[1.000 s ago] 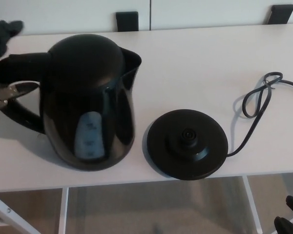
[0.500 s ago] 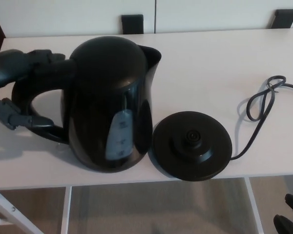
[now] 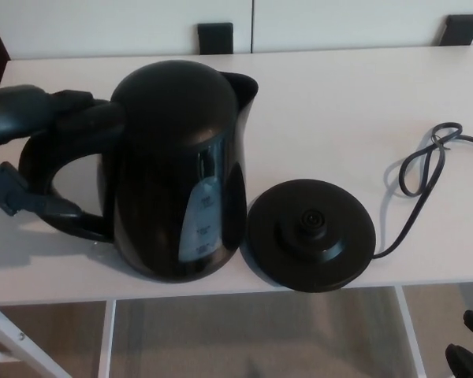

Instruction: The robot walk towards a table in front and uses its left hand to pick up the pot from the base and places it on the table

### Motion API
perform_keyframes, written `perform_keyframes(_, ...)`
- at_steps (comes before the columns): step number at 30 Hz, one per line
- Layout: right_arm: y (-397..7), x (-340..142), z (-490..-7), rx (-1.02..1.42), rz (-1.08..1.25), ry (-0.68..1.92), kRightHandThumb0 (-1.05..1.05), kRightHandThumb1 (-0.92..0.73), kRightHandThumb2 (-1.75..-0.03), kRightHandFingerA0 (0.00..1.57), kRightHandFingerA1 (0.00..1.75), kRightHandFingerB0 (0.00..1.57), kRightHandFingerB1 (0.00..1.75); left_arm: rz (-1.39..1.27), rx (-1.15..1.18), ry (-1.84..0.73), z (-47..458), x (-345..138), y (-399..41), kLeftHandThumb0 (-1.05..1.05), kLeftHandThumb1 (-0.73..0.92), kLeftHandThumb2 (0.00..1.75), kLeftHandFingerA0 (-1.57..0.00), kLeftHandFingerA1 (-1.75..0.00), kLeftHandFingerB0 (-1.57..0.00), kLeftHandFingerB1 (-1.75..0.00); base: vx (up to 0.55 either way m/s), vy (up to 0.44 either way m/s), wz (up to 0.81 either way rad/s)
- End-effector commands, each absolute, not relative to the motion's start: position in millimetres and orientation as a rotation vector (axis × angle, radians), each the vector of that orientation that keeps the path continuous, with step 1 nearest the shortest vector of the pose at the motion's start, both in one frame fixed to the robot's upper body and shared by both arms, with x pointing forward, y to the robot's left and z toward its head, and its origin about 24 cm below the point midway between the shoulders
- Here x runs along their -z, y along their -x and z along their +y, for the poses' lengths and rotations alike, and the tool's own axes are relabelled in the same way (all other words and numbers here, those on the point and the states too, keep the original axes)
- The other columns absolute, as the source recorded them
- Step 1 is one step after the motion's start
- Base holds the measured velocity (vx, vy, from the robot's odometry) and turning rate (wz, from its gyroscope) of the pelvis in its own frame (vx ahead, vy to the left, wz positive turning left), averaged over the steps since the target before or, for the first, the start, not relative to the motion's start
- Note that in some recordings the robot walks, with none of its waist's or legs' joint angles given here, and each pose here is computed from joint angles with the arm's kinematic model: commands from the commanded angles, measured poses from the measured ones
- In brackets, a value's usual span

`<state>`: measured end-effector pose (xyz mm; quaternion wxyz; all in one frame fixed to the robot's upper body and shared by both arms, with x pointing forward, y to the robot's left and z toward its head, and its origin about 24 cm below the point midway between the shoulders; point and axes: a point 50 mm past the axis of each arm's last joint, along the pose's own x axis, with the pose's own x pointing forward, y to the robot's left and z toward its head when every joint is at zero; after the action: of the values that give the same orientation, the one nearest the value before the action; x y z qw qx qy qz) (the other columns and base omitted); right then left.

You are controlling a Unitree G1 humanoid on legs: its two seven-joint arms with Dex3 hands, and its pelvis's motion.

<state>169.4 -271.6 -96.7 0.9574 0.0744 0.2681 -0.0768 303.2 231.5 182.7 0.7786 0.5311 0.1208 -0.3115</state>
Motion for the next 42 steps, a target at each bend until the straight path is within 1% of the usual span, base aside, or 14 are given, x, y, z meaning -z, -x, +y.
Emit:
perform_keyframes(1, -163, 98, -277, 0.175, 0.562, -0.147, -0.29, -0.65, -0.64, 0.10, 0.39, 0.17, 0.37, 0.139, 0.662, -1.020, 244, -217, -304, -0.85, 0.53, 0.56, 0.00, 0.00, 0.00, 0.00, 0.00, 0.000, 0.00)
perform_keyframes(2, -163, 98, -277, 0.175, 0.562, -0.147, -0.29, -0.65, -0.64, 0.10, 0.39, 0.17, 0.37, 0.138, 0.663, -1.018, 244, -217, -304, -0.85, 0.53, 0.56, 0.00, 0.00, 0.00, 0.00, 0.00, 0.000, 0.00)
perform_keyframes(6, -163, 99, -277, 0.176, 0.568, -0.152, -0.28, -0.64, -0.65, 0.07, 0.36, 0.16, 0.37, -0.054, 0.553, -0.562, 290, -267, -305, -0.93, 0.49, 0.61, 0.00, 0.00, 0.00, 0.00, 0.00, 0.000, 0.00)
perform_keyframes(13, -158, 102, -277, 0.177, 0.586, -0.151, -0.28, -0.65, -0.64, 0.08, 0.38, 0.17, 0.37, -0.204, 0.493, -0.294, 333, -298, -282, -0.88, 0.54, 0.57, 0.00, 0.00, 0.00, 0.00, 0.00, 0.000, 0.00)
perform_keyframes(15, -155, 105, -275, 0.183, 0.606, -0.156, -0.25, -0.61, -0.66, 0.08, 0.28, 0.14, 0.37, -0.211, 0.444, -0.281, 345, -298, -274, -1.01, 0.51, 0.64, 0.00, 0.00, 0.00, 0.00, 0.00, 0.000, 0.00)
perform_keyframes(19, -151, 108, -276, 0.183, 0.622, -0.151, -0.26, -0.60, -0.67, 0.09, 0.27, 0.14, 0.37, -0.207, 0.352, -0.221, 370, -290, -255, -0.98, 0.50, 0.61, 0.00, 0.00, 0.00, 0.00, 0.00, 0.000, 0.00)
perform_keyframes(23, -146, 108, -283, 0.208, 0.632, -0.152, -0.29, -0.62, -0.67, 0.08, 0.31, 0.13, 0.36, -0.154, 0.233, -0.189, 402, -238, -225, -0.91, 0.58, 0.58, 0.00, 0.00, 0.00, 0.00, 0.00, 0.000, 0.00)
perform_keyframes(24, -143, 110, -283, 0.216, 0.643, -0.155, -0.30, -0.63, -0.66, 0.09, 0.34, 0.16, 0.36, -0.101, 0.209, -0.103, 409, -216, -216, -0.83, 0.47, 0.86, 0.00, 0.00, 0.00, -0.01, 0.00, 0.000, 0.00)
perform_keyframes(27, -138, 112, -283, 0.216, 0.659, -0.160, -0.28, -0.65, -0.65, 0.09, 0.37, 0.16, 0.36, -0.010, 0.076, -0.075, 412, -167, -192, -0.70, 0.48, 0.72, 0.00, -0.15, 0.00, -0.12, 0.00, 0.000, 0.00)
perform_keyframes(28, -137, 113, -283, 0.213, 0.660, -0.162, -0.29, -0.65, -0.64, 0.08, 0.36, 0.15, 0.36, 0.081, -0.021, -0.049, 413, -123, -172, -0.70, 0.54, 0.88, 0.00, -0.23, 0.00, -0.16, 0.00, 0.000, 0.00)
perform_keyframes(30, -134, 115, -282, 0.216, 0.663, -0.161, -0.28, -0.65, -0.64, 0.08, 0.38, 0.16, 0.37, 0.194, -0.158, 0.020, 414, -83, -153, -0.63, 0.53, 0.88, -0.02, -0.41, -0.06, -0.32, 0.00, 0.000, 0.00)
perform_keyframes(31, -133, 116, -281, 0.221, 0.664, -0.162, -0.30, -0.64, -0.65, 0.09, 0.39, 0.15, 0.36, 0.285, -0.255, 0.024, 414, -59, -141, -0.64, 0.58, 0.90, -0.05, -0.43, 0.00, -0.31, 0.00, 0.000, 0.00)
perform_keyframes(37, -120, 121, -282, 0.245, 0.704, -0.141, -0.30, -0.65, -0.65, 0.11, 0.38, 0.16, 0.36, 0.579, -0.372, 0.085, 399, 20, -90, -0.62, 0.64, 0.95, 0.00, -0.41, -0.02, -0.27, 0.00, 0.000, 0.00)
perform_keyframes(42, -124, 120, -282, 0.259, 0.701, -0.133, -0.27, -0.67, -0.63, 0.13, 0.37, 0.18, 0.36, 0.731, -0.376, 0.065, 388, 53, -70, -0.66, 0.66, 0.97, -0.02, -0.40, -0.02, -0.24, 0.00, 0.000, 0.00)
